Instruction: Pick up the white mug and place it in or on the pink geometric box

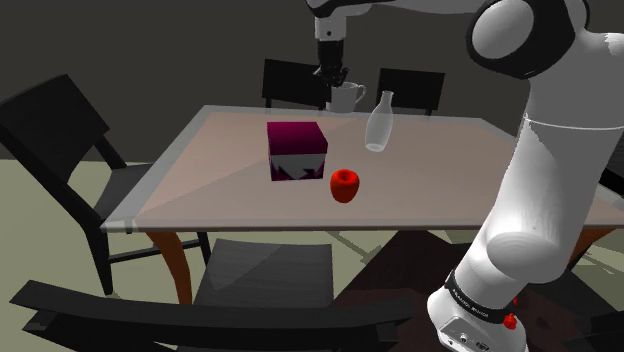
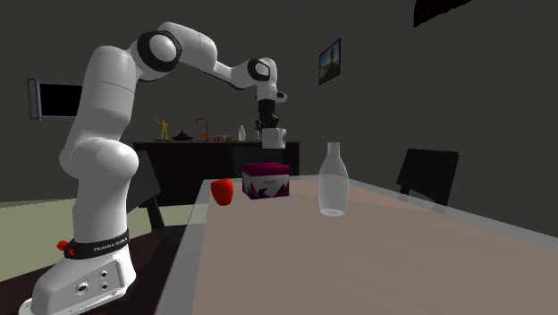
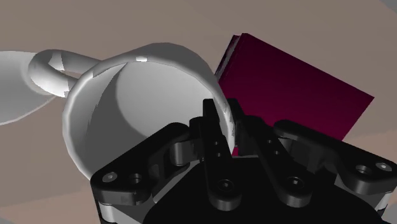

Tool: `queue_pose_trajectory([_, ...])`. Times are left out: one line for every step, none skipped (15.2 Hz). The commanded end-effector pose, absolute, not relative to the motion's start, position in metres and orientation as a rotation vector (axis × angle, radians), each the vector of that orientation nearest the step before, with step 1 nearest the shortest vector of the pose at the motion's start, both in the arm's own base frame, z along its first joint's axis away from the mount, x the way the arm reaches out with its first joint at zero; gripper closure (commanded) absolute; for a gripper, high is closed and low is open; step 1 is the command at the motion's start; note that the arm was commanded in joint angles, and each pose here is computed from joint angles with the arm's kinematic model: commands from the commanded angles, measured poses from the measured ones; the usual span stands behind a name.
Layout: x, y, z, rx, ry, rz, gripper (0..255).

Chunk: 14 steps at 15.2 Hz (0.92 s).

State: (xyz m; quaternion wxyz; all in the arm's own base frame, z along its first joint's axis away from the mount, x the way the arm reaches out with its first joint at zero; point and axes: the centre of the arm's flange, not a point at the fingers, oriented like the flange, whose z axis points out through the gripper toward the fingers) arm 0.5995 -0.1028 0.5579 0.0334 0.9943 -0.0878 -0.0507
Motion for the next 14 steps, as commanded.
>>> queue_pose_trajectory([0.616, -0.081, 0.56, 3.059, -0.272, -0.156, 255])
queue_pose_trajectory([0.624, -0.07, 0.561, 3.059, -0.272, -0.156, 255])
queue_pose_trajectory([0.631, -0.06, 0.561, 3.059, -0.272, -0.156, 255])
queue_pose_trajectory([0.639, -0.049, 0.562, 3.059, -0.272, -0.156, 255])
queue_pose_trajectory([0.646, -0.038, 0.562, 3.059, -0.272, -0.156, 255])
queue_pose_trajectory([0.654, -0.027, 0.562, 3.059, -0.272, -0.156, 255])
queue_pose_trajectory([0.661, -0.016, 0.563, 3.059, -0.272, -0.156, 255])
queue_pose_trajectory([0.669, -0.005, 0.563, 3.059, -0.272, -0.156, 255])
queue_pose_trajectory([0.675, 0.004, 0.563, 3.059, -0.272, -0.156, 255])
queue_pose_trajectory([0.675, 0.004, 0.558, 3.059, -0.272, -0.156, 255])
queue_pose_trajectory([0.675, 0.004, 0.553, 3.059, -0.272, -0.156, 255])
queue_pose_trajectory([0.675, 0.004, 0.548, 3.059, -0.272, -0.156, 255])
queue_pose_trajectory([0.675, 0.004, 0.542, 3.059, -0.272, -0.156, 255])
queue_pose_trajectory([0.675, 0.004, 0.537, 3.059, -0.272, -0.156, 255])
